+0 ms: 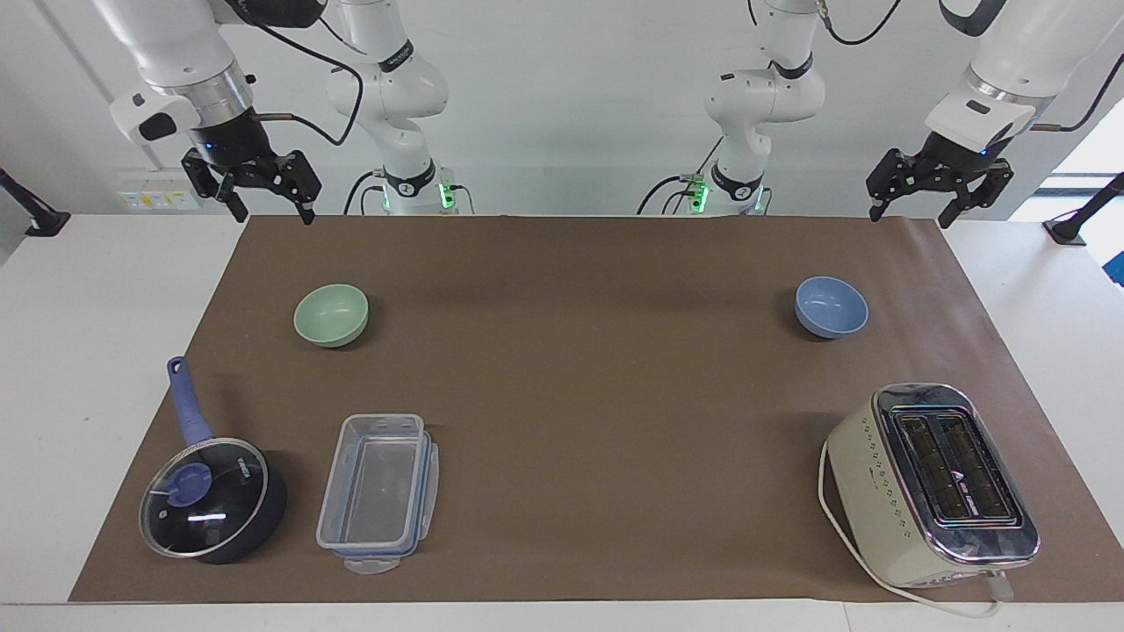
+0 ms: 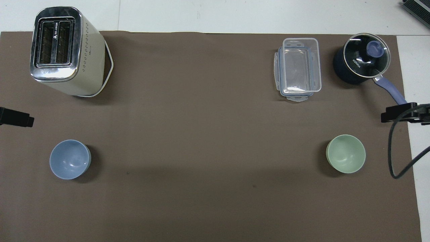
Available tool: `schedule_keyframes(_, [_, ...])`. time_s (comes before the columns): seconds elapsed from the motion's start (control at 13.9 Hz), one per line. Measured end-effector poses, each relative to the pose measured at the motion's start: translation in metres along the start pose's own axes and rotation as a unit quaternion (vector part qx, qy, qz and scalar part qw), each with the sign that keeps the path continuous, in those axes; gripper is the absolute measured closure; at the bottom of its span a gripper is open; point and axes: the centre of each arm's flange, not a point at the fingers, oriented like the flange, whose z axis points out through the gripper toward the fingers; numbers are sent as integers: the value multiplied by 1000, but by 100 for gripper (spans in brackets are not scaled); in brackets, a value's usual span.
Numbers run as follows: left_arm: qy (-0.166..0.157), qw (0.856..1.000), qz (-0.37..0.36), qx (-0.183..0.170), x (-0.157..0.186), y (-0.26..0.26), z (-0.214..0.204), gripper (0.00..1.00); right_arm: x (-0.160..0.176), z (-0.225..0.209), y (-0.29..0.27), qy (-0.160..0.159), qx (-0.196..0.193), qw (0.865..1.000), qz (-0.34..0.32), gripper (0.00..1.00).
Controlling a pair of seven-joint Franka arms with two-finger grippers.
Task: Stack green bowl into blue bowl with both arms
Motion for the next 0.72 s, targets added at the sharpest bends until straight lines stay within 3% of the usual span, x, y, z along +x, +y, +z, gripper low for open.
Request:
schedule_keyframes(0.29, [2, 1000, 10, 0, 0, -1, -2, 0, 0, 14, 4, -5, 0, 1000, 4, 0])
schedule_keyframes(0.72, [3, 1000, 13, 0, 0, -1, -2, 0, 9, 107, 18, -13, 0, 1000, -27, 0])
